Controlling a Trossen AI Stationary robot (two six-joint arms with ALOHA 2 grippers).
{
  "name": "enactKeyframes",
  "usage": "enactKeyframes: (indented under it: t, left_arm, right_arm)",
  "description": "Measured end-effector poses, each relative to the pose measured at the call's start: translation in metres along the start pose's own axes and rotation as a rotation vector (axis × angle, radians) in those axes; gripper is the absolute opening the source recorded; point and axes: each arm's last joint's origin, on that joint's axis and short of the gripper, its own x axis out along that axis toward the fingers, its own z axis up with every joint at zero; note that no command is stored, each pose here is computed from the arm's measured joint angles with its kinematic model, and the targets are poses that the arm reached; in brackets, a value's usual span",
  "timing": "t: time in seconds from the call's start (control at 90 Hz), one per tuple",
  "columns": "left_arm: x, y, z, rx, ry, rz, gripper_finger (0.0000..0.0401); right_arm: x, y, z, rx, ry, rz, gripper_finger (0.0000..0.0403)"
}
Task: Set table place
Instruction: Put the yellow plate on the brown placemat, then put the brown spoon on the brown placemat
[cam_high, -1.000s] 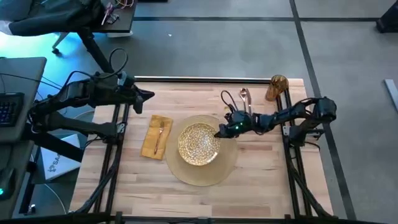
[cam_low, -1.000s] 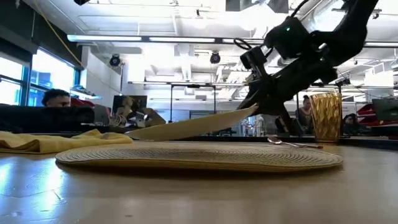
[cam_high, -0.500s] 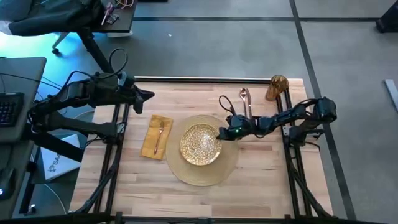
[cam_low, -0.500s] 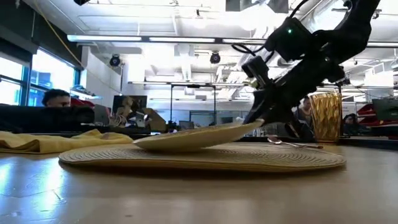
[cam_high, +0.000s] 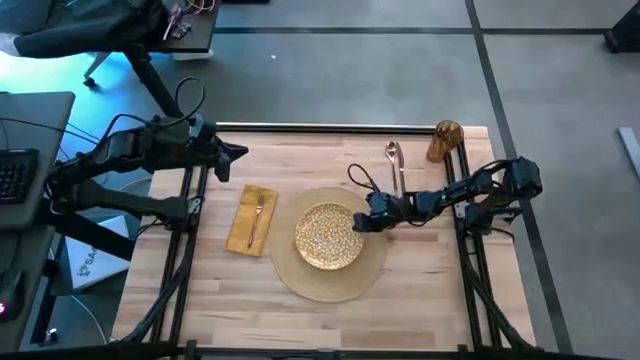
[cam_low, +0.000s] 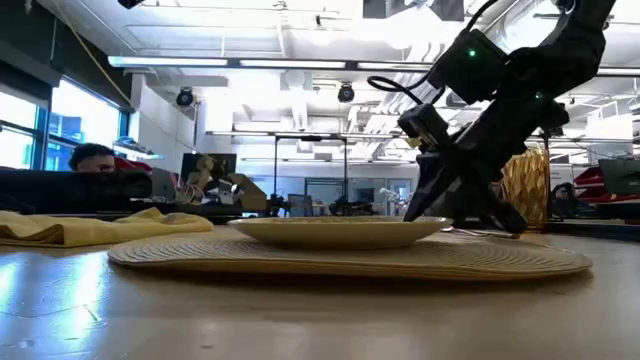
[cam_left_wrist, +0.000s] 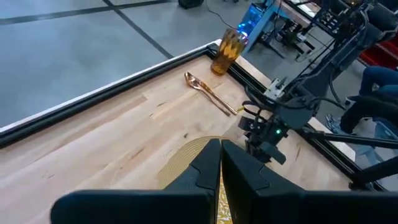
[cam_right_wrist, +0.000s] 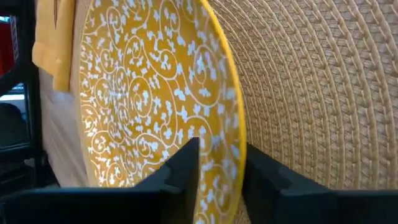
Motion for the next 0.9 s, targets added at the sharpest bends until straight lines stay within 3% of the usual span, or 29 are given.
enactKeyframes:
  t: [0.167, 0.3, 0.678, 0.9]
  left_arm:
    - [0.000, 0.000, 0.000, 0.000, 0.000, 0.000, 0.0000]
    - [0.000, 0.000, 0.000, 0.000, 0.000, 0.000, 0.0000]
    - [0.000, 0.000, 0.000, -0.001, 0.000, -0.001, 0.0000]
    - [0.000, 0.000, 0.000, 0.016, 0.001, 0.000, 0.0000]
  right_arm:
    - [-0.001, 0.001, 0.000, -0.045, 0.059, 0.026, 0.0169]
    - [-0.007, 0.006, 0.002, -0.047, 0.082, 0.066, 0.0192]
    - [-0.068, 0.021, 0.024, -0.035, -0.209, 0.080, 0.0163]
    - [-0.086, 0.003, 0.028, -0.088, -0.130, -0.062, 0.0134]
